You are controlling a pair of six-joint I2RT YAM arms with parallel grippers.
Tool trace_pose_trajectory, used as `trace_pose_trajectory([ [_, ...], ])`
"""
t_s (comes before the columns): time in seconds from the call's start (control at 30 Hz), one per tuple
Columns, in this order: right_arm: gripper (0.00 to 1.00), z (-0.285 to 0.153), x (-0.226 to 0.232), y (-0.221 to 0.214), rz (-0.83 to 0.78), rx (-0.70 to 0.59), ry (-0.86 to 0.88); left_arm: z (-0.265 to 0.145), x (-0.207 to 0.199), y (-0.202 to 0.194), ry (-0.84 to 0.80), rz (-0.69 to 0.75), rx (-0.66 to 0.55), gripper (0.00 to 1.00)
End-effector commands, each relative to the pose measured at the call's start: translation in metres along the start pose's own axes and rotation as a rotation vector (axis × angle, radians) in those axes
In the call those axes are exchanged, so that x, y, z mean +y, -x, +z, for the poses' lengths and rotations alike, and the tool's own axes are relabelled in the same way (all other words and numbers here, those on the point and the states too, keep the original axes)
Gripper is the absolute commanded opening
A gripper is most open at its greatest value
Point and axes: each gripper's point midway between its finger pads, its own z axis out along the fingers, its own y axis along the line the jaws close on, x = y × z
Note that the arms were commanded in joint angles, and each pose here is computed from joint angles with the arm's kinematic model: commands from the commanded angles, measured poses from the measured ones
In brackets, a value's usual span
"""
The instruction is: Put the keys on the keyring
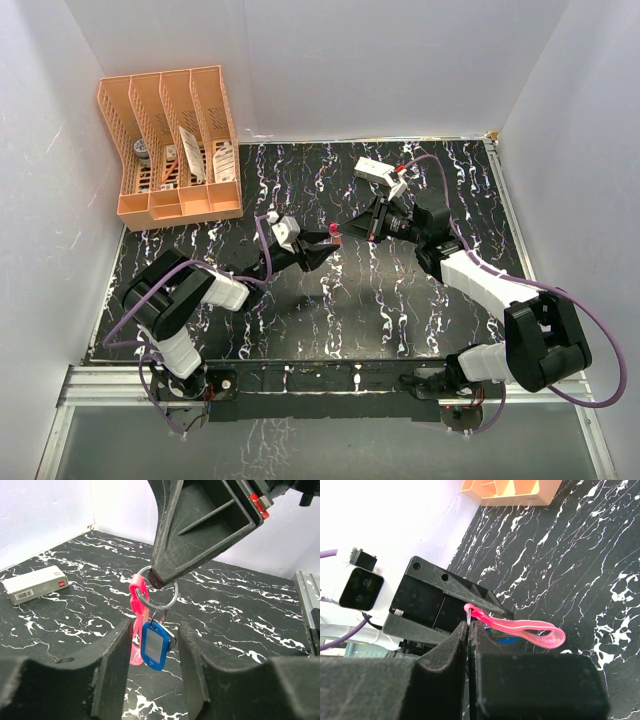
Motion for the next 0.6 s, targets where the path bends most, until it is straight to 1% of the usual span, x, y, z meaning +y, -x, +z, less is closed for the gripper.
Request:
trace_pose_trajectory([
  [0.0,0.00,-0.0042,0.0200,0.0144,-0.047,-0.034,0.047,0.0110,-0.0155,0.0531,-0.098,0.127,-0.192,0.32],
  [0.1,0.00,-0.0043,0.0193,0.0140,-0.045,-0.033,0.045,0.0115,-0.0166,0.0547,-0.104,0.130,-0.195,0.19],
  [0.13,0.00,-0.0045,0.0197,0.0143,-0.045,-0.034,0.046,0.0112,-0.0171,0.0548,-0.107,0.132,-0.195,0.10],
  [0.17,0.00,-0.0044,0.0200,0.0141,-0.045,-0.034,0.046,0.0109,-0.0177,0.0548,-0.109,0.134,-0.194,0.05],
  [0.2,0.00,-0.0046,0.0197,0.0142,-0.046,-0.034,0.045,0.0101,-0.0174,0.0544,-0.106,0.134,-0.193,0.02],
  [0.3,0.00,-0.0047,0.0192,0.0136,-0.048,-0.031,0.043,0.0088,-0.0167,0.0559,-0.098,0.141,-0.197,0.00],
  [0.47,0.00,-0.0042,0.0164,0.0104,-0.045,-0.006,0.030,0.0070,-0.0136,0.0609,-0.074,0.187,-0.203,0.00],
  [0.57,0.00,-0.0044,0.0135,0.0063,-0.046,0.031,0.013,0.0078,-0.0078,0.0593,-0.056,0.237,-0.170,0.00],
])
